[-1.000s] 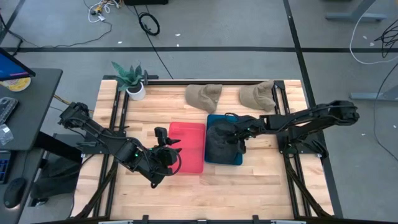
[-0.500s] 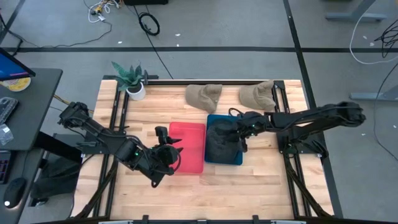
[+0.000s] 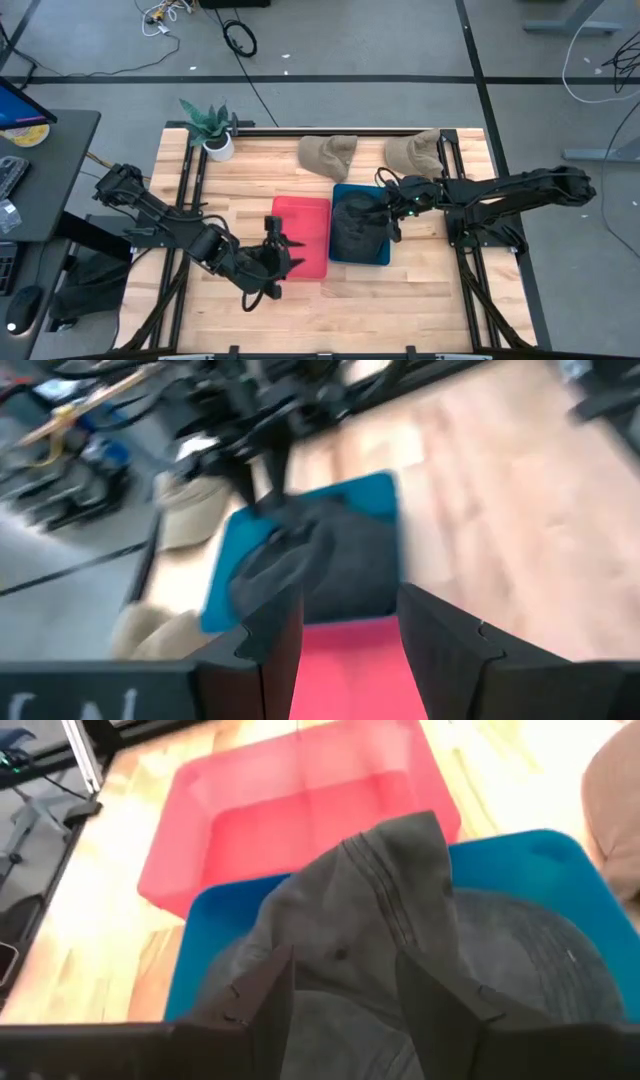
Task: Pick & Place hat
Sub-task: Put the right brown cap into the red bin
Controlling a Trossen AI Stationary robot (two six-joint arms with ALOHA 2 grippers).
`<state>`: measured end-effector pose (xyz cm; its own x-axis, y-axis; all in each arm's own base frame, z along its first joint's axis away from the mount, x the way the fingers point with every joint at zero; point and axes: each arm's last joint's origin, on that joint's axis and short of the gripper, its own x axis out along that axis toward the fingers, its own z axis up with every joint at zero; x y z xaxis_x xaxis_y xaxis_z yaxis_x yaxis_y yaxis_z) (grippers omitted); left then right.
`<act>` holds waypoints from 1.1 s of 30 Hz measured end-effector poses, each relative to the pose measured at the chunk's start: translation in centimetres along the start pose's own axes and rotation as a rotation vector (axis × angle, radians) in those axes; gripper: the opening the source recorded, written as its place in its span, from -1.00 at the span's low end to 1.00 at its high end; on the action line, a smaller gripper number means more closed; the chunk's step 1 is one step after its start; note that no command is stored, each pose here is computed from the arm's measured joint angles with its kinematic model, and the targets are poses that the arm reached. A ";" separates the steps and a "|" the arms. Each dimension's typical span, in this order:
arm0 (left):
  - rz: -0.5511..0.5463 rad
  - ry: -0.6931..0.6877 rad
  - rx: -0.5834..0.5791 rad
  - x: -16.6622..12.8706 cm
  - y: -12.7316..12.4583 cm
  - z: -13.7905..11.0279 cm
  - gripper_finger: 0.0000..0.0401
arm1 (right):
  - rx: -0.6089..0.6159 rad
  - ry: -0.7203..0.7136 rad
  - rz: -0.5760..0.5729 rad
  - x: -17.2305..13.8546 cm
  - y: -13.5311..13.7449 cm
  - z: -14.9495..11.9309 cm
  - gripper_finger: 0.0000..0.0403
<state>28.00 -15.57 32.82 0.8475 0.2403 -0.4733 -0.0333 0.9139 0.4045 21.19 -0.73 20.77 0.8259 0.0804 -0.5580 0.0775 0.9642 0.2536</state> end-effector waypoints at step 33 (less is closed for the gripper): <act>-0.143 -0.088 -0.060 0.4 -0.5 0.0 -0.16 | -0.237 -0.456 -0.015 -3.7 -0.1 4.2 -0.11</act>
<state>28.39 -15.99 32.44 0.8889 0.0797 -0.4510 0.0614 0.9551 0.2899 20.44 -2.15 26.14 0.9893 -0.0012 -0.1458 0.0061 0.9994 0.0327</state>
